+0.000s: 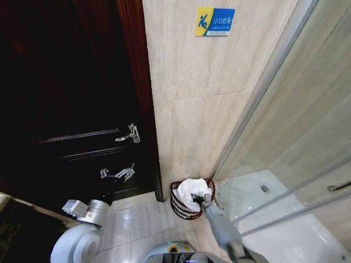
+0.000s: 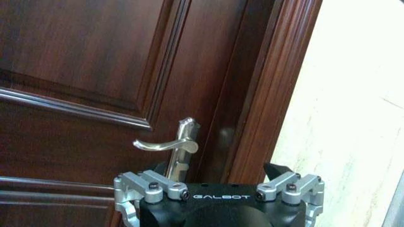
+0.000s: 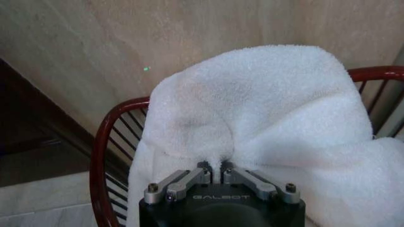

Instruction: Discard the used towel into the hamper.

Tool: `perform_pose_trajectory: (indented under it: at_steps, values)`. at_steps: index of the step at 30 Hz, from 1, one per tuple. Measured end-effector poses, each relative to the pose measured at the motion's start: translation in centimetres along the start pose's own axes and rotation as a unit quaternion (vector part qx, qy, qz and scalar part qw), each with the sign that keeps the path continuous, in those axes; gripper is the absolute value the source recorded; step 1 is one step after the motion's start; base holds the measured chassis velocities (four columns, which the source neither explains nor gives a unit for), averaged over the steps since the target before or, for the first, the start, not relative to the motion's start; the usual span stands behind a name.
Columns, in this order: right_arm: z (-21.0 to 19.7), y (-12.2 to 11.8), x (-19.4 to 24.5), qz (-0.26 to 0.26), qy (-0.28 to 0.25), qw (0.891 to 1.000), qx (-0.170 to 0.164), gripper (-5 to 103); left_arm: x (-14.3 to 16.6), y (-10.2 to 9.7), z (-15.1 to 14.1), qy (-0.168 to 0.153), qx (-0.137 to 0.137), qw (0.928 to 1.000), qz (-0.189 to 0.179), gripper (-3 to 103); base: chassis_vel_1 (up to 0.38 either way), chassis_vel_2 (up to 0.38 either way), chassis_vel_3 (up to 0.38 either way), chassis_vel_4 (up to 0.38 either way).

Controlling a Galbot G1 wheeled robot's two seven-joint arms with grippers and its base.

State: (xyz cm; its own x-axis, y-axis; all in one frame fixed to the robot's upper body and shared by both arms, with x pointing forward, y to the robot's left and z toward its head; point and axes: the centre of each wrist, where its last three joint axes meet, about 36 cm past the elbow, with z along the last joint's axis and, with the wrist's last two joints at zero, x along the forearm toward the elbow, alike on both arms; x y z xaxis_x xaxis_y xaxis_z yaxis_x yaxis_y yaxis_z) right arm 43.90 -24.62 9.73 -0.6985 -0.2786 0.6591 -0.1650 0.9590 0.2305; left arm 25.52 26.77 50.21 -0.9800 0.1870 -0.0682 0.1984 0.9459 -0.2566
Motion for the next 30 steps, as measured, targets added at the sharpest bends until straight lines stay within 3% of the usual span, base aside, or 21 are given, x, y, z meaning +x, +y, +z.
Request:
perform_pose_trajectory:
  at_steps: [7, 10, 11, 12, 14, 15, 16, 18, 20, 26, 28, 29, 30]
  values:
    - [-0.6, 0.4, -1.0, 0.009, 0.006, 1.0, -0.006, 3, 0.0, 0.0, 0.0, 0.0, 0.0, 1.0, 0.0, 100, 0.0, 0.0, 0.0, 0.0]
    - [-0.8, 0.4, -1.0, 0.018, -0.013, 1.0, -0.001, 11, 0.0, 0.0, 0.0, 0.0, 0.0, 1.0, 0.0, 100, 0.0, 0.0, 0.0, 0.0]
    - [-1.2, 0.3, -1.0, 0.022, -0.036, 0.999, 0.013, 21, 0.0, 0.0, 0.0, 0.0, 0.0, 1.0, 0.0, 100, 0.0, 0.0, 0.0, 0.0]
    - [-1.2, 0.3, -1.0, 0.022, -0.036, 0.999, 0.013, 21, 0.0, 0.0, 0.0, 0.0, 0.0, 1.0, 0.0, 100, 0.0, 0.0, 0.0, 0.0]
    - [-1.7, 0.1, -1.0, 0.031, -0.061, 0.997, 0.036, 32, 0.0, 0.0, 0.0, 0.0, 0.0, 1.0, 0.0, 100, 0.0, 0.0, 0.0, 0.0]
    - [-1.7, 0.1, -1.0, 0.031, -0.061, 0.997, 0.036, 32, 0.0, 0.0, 0.0, 0.0, 0.0, 1.0, 0.0, 100, 0.0, 0.0, 0.0, 0.0]
    - [-1.9, 0.0, -1.0, 0.041, -0.067, 0.995, 0.057, 32, 0.0, 0.0, 0.0, 0.0, 0.0, 1.0, 0.0, 100, 0.0, 0.0, 0.0, 0.0]
    - [-1.1, 0.0, -1.1, 0.06, -0.06, 0.994, 0.071, 48, 0.0, 0.0, 0.0, 0.0, 0.0, 1.0, 0.0, 100, 0.0, 0.0, 0.0, 0.0]
    - [-0.6, 0.1, -0.9, 0.066, -0.054, 0.994, 0.07, 48, 0.0, 0.0, 0.0, 0.0, 0.0, 1.0, 0.0, 100, 0.0, 0.0, 0.0, 0.0]
    - [2.0, -0.5, 0.0, 0.109, 0.013, 0.993, 0.05, 76, 0.0, 0.0, 0.0, 0.0, 0.0, 1.0, 0.0, 100, 0.0, 0.0, 0.0, 0.0]
    - [2.1, -0.7, 0.0, 0.112, 0.018, 0.992, 0.048, 76, 0.0, 0.0, 0.0, 0.0, 0.0, 1.0, 0.0, 100, 0.0, 0.0, 0.0, 0.0]
    - [2.3, -0.9, 0.0, 0.116, 0.024, 0.992, 0.047, 86, 0.0, 0.0, 0.0, 0.0, 0.0, 1.0, 0.0, 100, 0.0, 0.0, 0.0, 0.0]
    - [2.2, -1.0, 0.0, 0.12, 0.025, 0.991, 0.048, 86, 0.0, 0.0, 0.0, 0.0, 0.0, 1.0, 0.0, 100, 0.0, 0.0, 0.0, 0.0]
